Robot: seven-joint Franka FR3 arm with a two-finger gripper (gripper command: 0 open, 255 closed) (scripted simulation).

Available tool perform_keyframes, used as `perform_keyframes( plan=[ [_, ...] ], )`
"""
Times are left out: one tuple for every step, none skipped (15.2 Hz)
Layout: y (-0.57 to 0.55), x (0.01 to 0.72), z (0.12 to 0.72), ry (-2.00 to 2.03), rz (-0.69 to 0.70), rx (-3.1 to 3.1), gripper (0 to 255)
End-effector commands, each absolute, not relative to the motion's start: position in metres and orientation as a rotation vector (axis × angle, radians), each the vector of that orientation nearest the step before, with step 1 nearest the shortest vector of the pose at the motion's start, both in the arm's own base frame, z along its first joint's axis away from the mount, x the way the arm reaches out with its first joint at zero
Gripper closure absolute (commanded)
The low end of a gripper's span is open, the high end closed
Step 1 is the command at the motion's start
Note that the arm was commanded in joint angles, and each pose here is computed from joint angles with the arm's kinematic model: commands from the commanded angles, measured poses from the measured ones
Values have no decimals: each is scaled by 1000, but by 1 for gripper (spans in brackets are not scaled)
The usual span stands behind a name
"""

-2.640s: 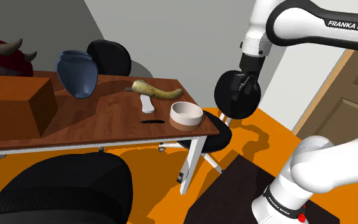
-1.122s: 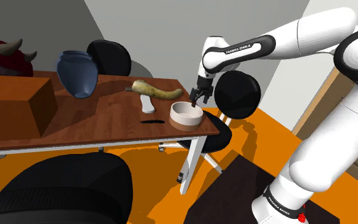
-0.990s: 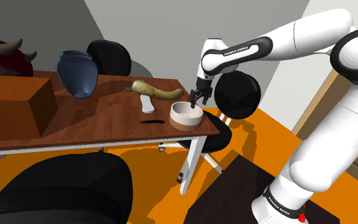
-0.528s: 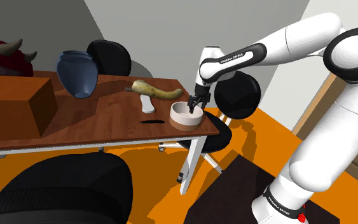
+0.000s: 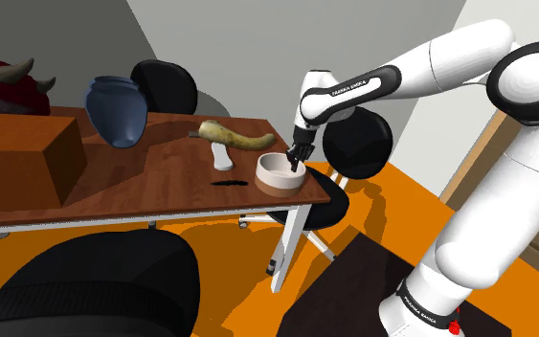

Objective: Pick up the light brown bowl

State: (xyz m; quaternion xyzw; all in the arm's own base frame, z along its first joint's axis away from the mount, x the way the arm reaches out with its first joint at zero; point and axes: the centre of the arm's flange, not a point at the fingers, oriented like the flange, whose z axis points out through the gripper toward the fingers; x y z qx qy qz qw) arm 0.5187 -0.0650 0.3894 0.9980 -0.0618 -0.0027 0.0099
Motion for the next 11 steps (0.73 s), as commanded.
perform_keyframes(
  plan=[
    [-65,519,389,-192,-11,3116,255],
    [-64,518,388,-192,-11,3116,255],
    [-64,518,394,-192,-11,3116,255],
    [-64,518,399,-192,-11,3116,255],
    [-64,518,404,-192,-11,3116,255],
    [-64,518,410,-192,-11,3116,255],
    [-64,518,415,-192,-11,3116,255],
    [-64,518,420,-192,-11,3116,255],
    [-64,518,425,-192,-11,3116,255],
    [-64,518,431,-192,-11,3116,255],
    [-64,518,436,-192,-11,3116,255]
  ],
)
